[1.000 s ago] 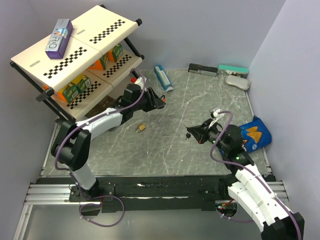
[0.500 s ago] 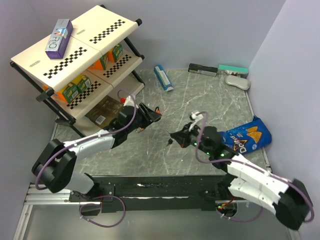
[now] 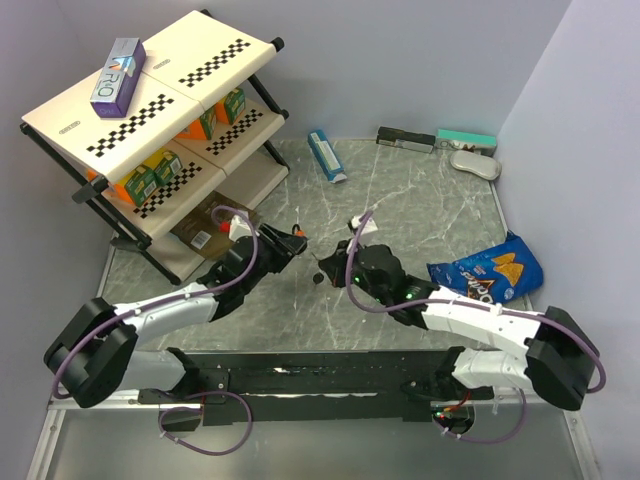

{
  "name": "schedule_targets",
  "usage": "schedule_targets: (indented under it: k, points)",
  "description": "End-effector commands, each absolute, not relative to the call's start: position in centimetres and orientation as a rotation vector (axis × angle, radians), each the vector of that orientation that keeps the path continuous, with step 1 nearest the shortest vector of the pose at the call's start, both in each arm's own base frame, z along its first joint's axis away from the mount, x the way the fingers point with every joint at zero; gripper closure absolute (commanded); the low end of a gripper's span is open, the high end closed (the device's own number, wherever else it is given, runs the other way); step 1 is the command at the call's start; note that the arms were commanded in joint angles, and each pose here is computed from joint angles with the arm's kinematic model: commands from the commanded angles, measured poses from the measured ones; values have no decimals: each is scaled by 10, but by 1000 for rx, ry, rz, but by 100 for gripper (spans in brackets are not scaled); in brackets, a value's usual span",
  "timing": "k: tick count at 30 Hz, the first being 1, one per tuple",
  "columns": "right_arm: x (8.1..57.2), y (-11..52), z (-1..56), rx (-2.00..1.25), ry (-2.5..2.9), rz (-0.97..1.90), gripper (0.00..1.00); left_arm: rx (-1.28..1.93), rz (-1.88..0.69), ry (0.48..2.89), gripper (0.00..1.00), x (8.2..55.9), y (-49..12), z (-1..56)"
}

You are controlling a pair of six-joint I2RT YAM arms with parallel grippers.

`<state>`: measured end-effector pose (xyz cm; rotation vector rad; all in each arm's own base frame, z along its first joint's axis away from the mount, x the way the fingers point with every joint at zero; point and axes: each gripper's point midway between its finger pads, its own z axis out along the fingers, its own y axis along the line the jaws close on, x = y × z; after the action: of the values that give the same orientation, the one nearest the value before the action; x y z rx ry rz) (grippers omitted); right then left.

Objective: Unlock with the key

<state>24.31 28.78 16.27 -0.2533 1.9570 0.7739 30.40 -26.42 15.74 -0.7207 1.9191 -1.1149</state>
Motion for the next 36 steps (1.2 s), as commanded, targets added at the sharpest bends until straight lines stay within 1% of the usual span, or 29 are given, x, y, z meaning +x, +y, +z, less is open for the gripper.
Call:
schedule_targets:
  k: [1, 12, 36]
  points:
    - [257, 307, 192, -182, 1890, 823, 100, -760, -1245, 1743, 99, 311, -265, 205]
    - [258, 319, 195, -209, 1885, 845, 100, -756, -1281, 1751, 99, 310, -270, 203]
    - [263, 320, 210, -235, 1818, 821, 100, -730, -1324, 1760, 99, 305, -275, 206]
